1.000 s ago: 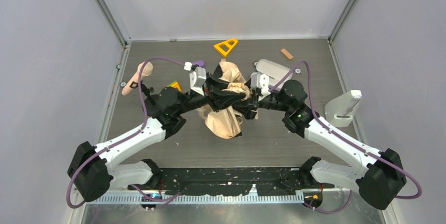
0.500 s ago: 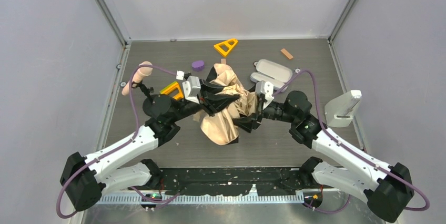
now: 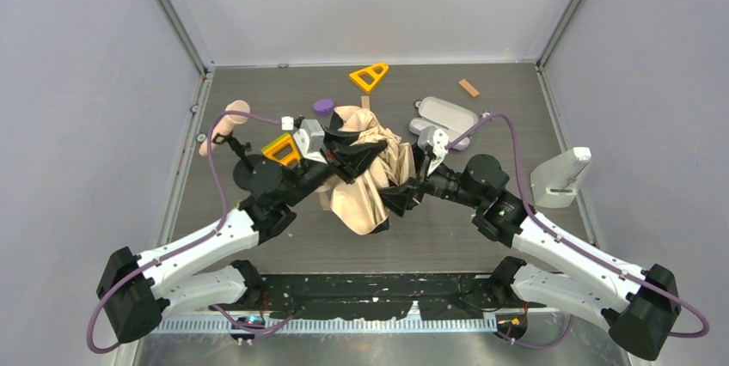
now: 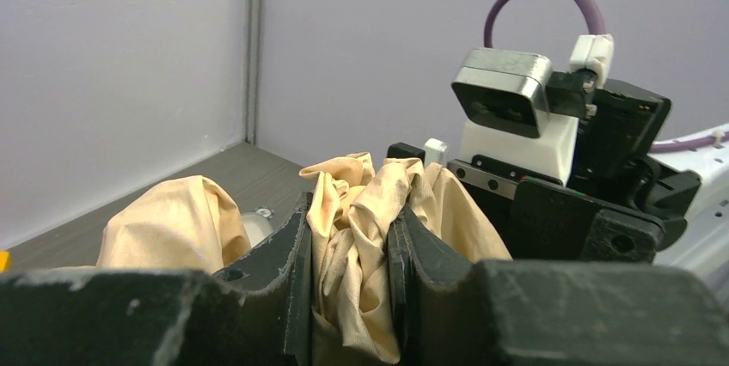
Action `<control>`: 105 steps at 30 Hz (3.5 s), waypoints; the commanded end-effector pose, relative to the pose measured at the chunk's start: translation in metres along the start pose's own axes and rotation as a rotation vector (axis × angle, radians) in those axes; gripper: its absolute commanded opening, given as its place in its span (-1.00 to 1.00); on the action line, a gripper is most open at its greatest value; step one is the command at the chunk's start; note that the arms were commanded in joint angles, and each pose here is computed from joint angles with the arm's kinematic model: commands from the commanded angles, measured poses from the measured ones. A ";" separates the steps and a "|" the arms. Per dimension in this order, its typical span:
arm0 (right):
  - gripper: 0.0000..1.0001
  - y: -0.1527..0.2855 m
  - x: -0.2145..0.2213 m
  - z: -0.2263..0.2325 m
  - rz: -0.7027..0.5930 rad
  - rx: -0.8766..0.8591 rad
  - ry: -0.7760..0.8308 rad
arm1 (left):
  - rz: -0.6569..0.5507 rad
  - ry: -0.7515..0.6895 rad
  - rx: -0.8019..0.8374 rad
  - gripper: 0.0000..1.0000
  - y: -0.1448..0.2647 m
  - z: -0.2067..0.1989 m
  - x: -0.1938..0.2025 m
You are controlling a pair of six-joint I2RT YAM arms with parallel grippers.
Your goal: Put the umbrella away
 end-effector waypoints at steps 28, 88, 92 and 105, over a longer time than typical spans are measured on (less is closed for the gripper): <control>0.90 -0.021 -0.020 0.026 -0.043 0.033 0.121 | 0.084 -0.002 -0.177 -1.00 0.004 0.018 0.048; -0.88 -0.020 -0.037 0.009 -0.012 -0.309 0.078 | 0.151 0.071 -0.028 0.99 0.093 -0.012 -0.073; -0.88 -0.020 -0.040 0.015 -0.012 -0.340 0.070 | 0.139 0.073 0.039 0.99 0.099 -0.024 -0.088; -0.88 -0.010 -0.053 0.041 -0.011 -0.493 0.037 | 0.130 0.144 0.260 0.99 0.072 -0.040 -0.079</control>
Point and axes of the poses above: each gripper's point midway between its finger pads, its own y axis back along the fingers, its own z axis along the line the jaws close on, x = y × z, the point moved 2 cm from there along y, back along the fingers, and after that the axes turned 4 degrees about -y, right-handed, at the moved point
